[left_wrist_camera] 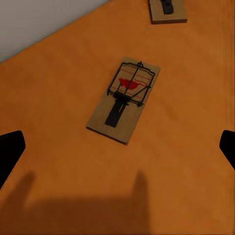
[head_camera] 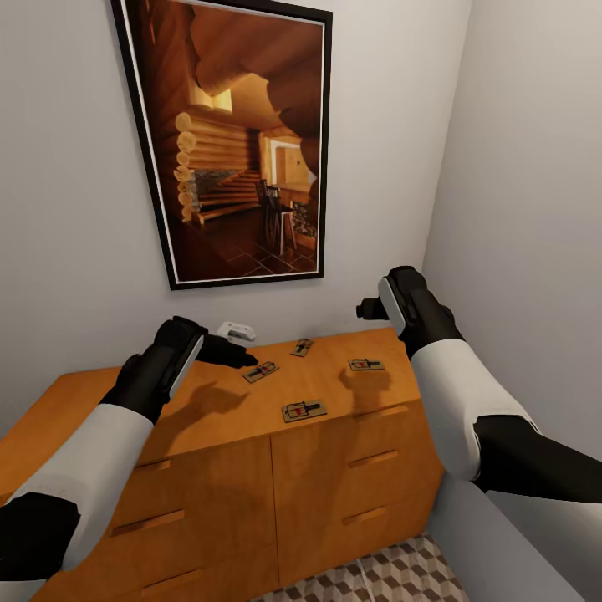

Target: Take the four mousetraps from the cabinet in the bathroom and place them on the bathroom floor. Make sure all four end up on the same floor surface, and ensure that at least two of them are either under or directly next to the same bathroom sink.

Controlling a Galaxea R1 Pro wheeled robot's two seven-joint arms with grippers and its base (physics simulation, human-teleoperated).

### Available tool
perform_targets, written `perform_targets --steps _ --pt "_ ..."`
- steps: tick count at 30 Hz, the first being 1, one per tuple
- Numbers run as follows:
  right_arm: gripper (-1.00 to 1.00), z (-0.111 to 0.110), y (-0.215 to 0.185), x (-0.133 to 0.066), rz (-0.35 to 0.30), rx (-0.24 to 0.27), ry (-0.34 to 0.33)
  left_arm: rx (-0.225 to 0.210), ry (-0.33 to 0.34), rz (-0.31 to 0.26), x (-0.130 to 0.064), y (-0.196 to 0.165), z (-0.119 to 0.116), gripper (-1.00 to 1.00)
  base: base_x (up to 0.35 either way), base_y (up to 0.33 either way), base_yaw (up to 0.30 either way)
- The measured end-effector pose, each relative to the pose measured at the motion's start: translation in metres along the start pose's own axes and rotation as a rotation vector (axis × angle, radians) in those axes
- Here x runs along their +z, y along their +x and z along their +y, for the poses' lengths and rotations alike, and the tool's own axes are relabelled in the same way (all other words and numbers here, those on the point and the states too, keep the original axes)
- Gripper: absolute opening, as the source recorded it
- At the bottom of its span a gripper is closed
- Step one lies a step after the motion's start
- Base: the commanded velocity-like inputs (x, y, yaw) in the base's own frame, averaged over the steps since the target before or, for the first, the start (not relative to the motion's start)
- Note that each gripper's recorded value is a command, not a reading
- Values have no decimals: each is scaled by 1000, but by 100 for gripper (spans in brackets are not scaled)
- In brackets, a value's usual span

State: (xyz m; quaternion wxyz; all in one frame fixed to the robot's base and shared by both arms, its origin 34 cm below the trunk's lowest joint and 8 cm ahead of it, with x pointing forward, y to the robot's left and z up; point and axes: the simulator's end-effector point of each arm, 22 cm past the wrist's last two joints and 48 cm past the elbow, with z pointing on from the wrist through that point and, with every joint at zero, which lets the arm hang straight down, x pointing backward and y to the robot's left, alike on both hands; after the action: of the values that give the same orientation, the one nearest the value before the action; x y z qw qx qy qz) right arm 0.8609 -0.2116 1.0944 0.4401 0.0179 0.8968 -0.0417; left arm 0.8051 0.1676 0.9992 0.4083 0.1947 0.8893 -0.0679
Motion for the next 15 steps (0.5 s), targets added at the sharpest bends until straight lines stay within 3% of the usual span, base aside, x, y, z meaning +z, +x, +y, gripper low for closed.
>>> perform_targets --steps 15 --pt "100 1 0 0 0 0 0 10 6 -16 -5 -7 -6 100 0 0 0"
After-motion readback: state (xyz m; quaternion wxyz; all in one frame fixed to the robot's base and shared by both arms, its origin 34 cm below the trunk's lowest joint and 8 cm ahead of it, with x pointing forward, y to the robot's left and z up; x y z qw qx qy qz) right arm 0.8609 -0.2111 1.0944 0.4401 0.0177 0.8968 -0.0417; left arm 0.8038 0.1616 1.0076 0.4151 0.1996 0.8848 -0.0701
